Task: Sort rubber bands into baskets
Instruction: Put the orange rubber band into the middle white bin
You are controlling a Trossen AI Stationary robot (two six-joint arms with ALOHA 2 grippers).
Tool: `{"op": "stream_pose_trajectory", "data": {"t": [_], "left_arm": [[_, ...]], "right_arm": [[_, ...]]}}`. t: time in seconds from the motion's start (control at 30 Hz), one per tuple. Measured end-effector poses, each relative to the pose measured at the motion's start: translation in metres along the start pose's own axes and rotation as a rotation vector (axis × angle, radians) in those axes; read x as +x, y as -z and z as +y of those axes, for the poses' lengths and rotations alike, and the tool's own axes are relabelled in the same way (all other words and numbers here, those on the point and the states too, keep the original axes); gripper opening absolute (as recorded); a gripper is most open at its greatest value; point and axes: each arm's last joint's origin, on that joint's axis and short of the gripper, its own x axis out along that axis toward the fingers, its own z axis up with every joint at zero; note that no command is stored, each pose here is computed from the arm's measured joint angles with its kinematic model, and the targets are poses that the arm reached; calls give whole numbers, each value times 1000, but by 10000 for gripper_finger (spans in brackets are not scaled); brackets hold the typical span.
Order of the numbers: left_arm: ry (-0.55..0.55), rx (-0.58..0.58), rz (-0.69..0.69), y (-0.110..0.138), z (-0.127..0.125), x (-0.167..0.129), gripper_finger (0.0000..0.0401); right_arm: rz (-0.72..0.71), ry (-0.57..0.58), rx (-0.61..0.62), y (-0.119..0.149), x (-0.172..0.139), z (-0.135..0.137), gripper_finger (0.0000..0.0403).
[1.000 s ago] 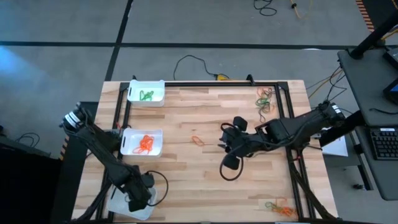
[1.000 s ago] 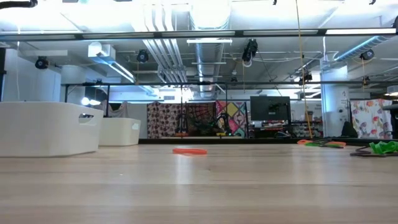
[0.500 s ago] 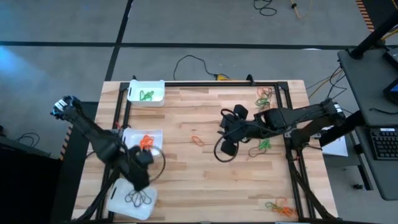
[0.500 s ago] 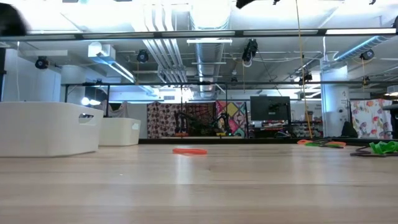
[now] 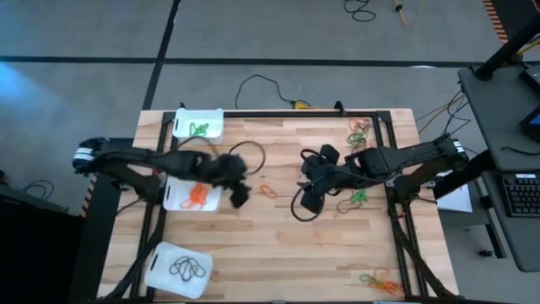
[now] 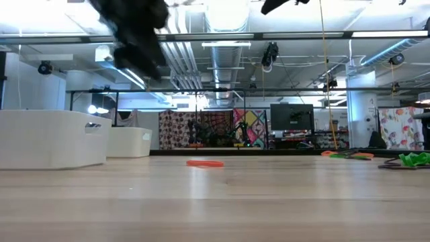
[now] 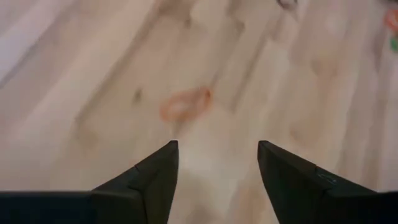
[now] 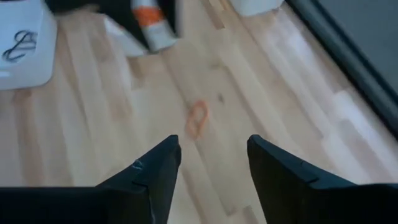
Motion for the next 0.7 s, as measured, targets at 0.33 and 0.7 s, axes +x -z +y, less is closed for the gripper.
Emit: {"op": "stream_pose_trajectory", "data": {"t": [0.33, 0.7], "left_arm": [[-104, -64, 125, -9, 33, 80, 278], [-117, -114, 141, 0, 36, 129, 280]], "right_arm": [[137, 6, 95, 26, -14, 16, 205], [138, -4, 105, 29, -16, 20, 212]]}}
